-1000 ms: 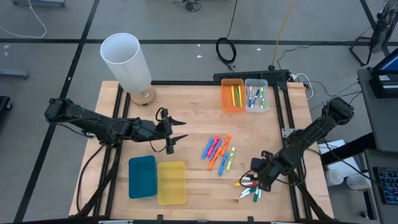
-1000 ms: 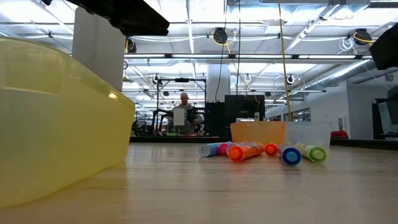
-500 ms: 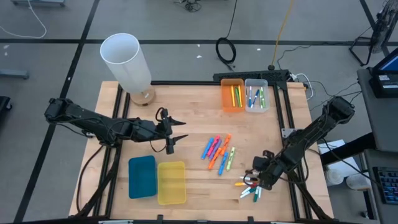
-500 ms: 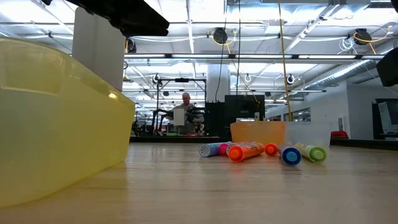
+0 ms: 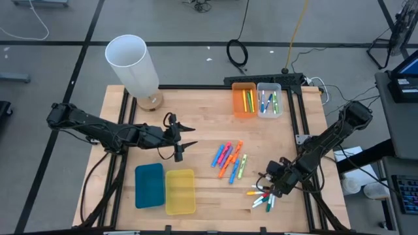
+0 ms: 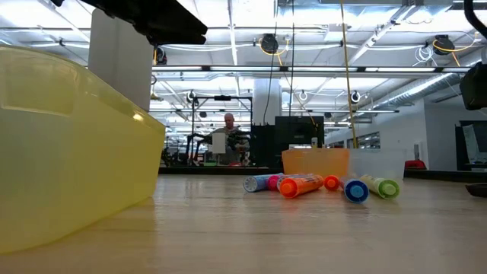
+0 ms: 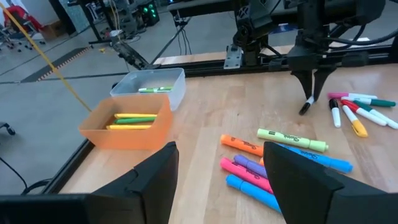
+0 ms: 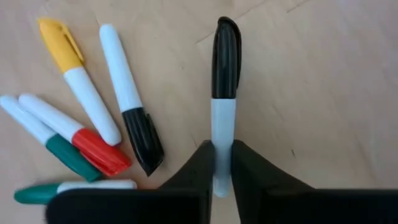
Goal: Pick & Place Markers
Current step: Put the top white and black highlighter pen into the blue bin
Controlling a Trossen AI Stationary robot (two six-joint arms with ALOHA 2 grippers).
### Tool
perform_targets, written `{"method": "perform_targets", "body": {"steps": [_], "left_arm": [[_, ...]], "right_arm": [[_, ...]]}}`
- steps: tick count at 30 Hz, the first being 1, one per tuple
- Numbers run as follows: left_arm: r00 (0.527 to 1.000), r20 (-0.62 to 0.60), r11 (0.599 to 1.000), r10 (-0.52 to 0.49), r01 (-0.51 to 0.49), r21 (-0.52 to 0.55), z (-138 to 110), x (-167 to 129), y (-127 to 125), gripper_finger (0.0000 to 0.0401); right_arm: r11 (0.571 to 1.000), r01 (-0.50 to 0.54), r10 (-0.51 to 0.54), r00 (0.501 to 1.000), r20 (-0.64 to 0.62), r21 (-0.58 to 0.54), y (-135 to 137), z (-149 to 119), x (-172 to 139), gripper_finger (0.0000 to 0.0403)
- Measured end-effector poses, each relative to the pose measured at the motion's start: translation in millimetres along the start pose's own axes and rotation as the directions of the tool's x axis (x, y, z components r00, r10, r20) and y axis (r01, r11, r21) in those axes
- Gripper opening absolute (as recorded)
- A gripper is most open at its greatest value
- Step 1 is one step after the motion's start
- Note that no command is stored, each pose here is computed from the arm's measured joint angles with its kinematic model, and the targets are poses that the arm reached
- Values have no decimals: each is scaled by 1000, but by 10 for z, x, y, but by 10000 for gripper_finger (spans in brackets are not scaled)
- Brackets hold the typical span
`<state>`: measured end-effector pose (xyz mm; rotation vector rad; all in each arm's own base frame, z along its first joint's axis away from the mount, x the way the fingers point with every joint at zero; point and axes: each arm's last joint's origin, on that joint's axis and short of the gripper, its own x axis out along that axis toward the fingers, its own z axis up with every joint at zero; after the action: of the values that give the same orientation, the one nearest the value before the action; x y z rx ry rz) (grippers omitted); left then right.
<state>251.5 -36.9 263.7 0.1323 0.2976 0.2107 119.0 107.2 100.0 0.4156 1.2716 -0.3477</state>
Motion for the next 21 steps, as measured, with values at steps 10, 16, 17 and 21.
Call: {"method": "perform_targets", "body": {"steps": [10,16,17,21], "left_arm": [[1000,6,1000,0,0,-5,6,0,0,239],[998,54,999,-30,32,-42,39,39,-15,239],[997,65,998,-48,51,-44,40,61,-25,239],[977,156,989,-148,151,-7,60,191,-111,239]], "right_arm": [[990,-142,144,987,77,-26,154,126,-239,17],[976,-186,217,878,427,-115,236,319,-595,16],[975,-172,218,849,481,-137,238,346,-634,16],[978,-54,183,674,715,-200,275,476,-740,16]]}}
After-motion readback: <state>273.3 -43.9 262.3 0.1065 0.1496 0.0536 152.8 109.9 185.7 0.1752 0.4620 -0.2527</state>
